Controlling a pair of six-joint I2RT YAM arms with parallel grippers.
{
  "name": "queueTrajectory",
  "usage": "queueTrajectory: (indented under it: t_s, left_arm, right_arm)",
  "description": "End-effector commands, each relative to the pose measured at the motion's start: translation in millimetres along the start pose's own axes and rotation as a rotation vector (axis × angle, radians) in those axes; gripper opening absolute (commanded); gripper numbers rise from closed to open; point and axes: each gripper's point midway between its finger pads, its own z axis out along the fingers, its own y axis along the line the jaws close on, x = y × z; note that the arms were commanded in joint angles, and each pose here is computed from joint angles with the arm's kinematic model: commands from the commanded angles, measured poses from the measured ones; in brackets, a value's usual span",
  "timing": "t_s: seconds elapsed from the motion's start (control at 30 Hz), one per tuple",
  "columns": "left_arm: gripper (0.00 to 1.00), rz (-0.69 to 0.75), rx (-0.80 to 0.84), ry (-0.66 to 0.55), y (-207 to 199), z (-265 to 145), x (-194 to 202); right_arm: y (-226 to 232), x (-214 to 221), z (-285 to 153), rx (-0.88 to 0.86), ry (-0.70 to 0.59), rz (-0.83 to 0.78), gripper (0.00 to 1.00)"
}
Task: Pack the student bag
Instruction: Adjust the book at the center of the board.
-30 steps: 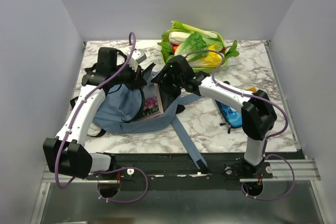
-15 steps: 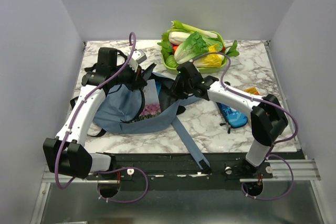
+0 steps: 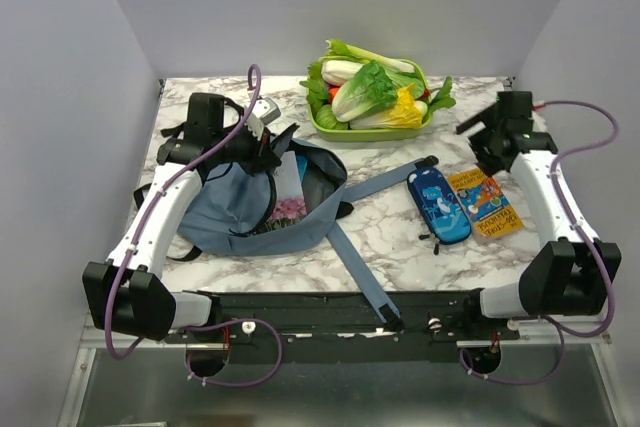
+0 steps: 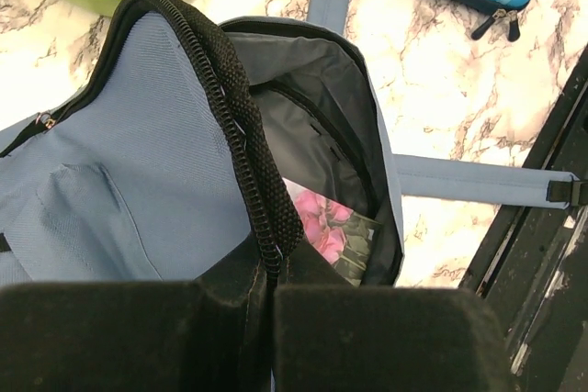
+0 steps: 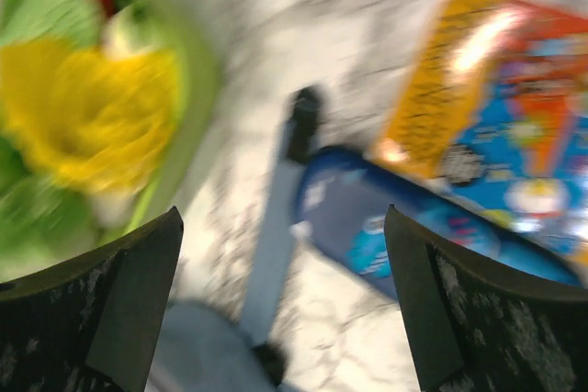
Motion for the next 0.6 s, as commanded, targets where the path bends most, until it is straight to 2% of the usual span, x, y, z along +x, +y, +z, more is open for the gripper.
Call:
queueTrajectory:
  t_s: [0.0, 0.17, 0.33, 0.43, 0.57]
  left_arm:
    - [0.03, 0.036, 0.085, -0.036, -14, 4, -6]
    - [0.03, 0.047, 0.093, -0.022, -14, 5, -3]
    - [0.03, 0.048, 0.107, -0.027, -17, 3, -3]
    - [0.03, 0.051, 0.103, -0.029, -16, 3, -3]
    - [0.03, 0.048, 0.107, -0.022, -15, 6, -1]
  right_arm:
    - [-100, -5, -3, 0.264, 0.029, 0.054, 0.99]
    - [-174, -27, 0, 0.440, 0.016, 0.219, 0.99]
    - [-224, -39, -5, 0.600, 0.024, 0.249, 0.99]
    - [-239, -44, -7, 0.646, 0.002, 0.233, 0.99]
    - [-251, -31, 2, 0.681, 0.049, 0.231, 0.99]
